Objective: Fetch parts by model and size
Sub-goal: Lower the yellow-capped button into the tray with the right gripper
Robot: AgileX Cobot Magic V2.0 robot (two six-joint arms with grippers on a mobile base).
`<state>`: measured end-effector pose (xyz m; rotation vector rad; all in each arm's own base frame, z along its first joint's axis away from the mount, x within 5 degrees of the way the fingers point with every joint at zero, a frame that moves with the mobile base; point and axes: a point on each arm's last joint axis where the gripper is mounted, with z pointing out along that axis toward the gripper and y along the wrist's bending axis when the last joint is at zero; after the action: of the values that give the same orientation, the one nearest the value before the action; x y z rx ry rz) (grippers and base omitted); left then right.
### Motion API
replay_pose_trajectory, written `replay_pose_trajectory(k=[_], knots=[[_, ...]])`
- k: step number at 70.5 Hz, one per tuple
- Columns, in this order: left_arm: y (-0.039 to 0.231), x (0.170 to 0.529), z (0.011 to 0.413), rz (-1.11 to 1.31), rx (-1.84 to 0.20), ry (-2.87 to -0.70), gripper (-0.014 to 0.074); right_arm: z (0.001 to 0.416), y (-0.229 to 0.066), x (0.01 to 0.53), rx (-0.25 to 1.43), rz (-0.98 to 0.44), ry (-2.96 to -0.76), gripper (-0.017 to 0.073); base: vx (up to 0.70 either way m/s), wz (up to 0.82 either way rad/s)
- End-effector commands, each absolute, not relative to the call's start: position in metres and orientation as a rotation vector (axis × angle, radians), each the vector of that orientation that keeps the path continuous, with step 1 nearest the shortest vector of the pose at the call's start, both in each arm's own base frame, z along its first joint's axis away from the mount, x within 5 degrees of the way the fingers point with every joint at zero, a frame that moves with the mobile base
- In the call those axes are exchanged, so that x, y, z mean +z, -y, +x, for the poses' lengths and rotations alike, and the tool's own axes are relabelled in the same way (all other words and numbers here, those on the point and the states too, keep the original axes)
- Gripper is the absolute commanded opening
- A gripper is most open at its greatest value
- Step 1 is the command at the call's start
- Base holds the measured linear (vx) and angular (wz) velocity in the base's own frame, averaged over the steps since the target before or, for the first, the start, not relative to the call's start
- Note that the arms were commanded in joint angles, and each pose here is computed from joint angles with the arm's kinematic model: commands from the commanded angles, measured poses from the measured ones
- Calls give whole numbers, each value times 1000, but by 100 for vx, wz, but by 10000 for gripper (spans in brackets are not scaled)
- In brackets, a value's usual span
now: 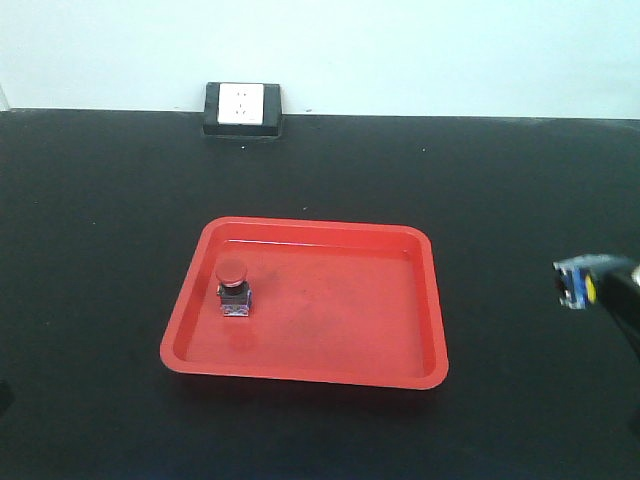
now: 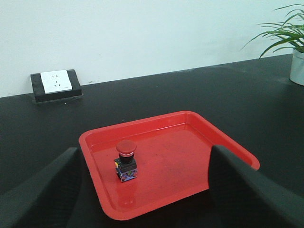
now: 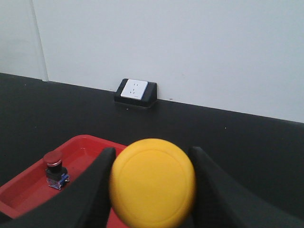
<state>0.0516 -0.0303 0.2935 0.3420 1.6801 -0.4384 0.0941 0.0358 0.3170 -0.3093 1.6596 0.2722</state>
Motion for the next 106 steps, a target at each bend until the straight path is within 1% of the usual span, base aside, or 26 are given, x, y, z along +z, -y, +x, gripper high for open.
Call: replay_pose_trajectory(k=[1, 11, 20, 26, 37, 53, 68, 87, 96, 106], knots=[[30, 308, 52, 303, -465, -1591, 534, 114, -42, 350, 249, -313, -1587, -10, 0, 0], [30, 308, 52, 303, -465, -1591, 534, 153, -57, 361, 216, -370, -1688, -10, 0, 0], [30, 308, 52, 303, -465, -1591, 534, 193, -72, 359, 233, -383, -1825, -8, 0, 0], [30, 308, 52, 303, -465, -1591, 534, 222, -83, 350, 232, -402, -1931, -8, 0, 0], [30, 308, 52, 303, -465, -1591, 534, 268, -101, 336, 257, -401, -2055, -5, 0, 0], [30, 308, 52, 303, -465, -1591, 534, 319, -121, 303, 259, -430, -2230, 1, 0, 0], [30, 308, 52, 303, -465, -1591, 534, 345, -131, 265, 247, -448, -2339, 5, 0, 0], [30, 308, 52, 303, -465, -1591, 534, 358, -136, 226, 236, -447, -2434, 23, 0, 0], [30, 308, 52, 303, -465, -1591, 534, 360, -136, 217, 240, -430, -2464, 86, 0, 0], [30, 308, 52, 303, -465, -1591, 534, 360, -137, 211, 240, -430, -2492, 227, 0, 0]])
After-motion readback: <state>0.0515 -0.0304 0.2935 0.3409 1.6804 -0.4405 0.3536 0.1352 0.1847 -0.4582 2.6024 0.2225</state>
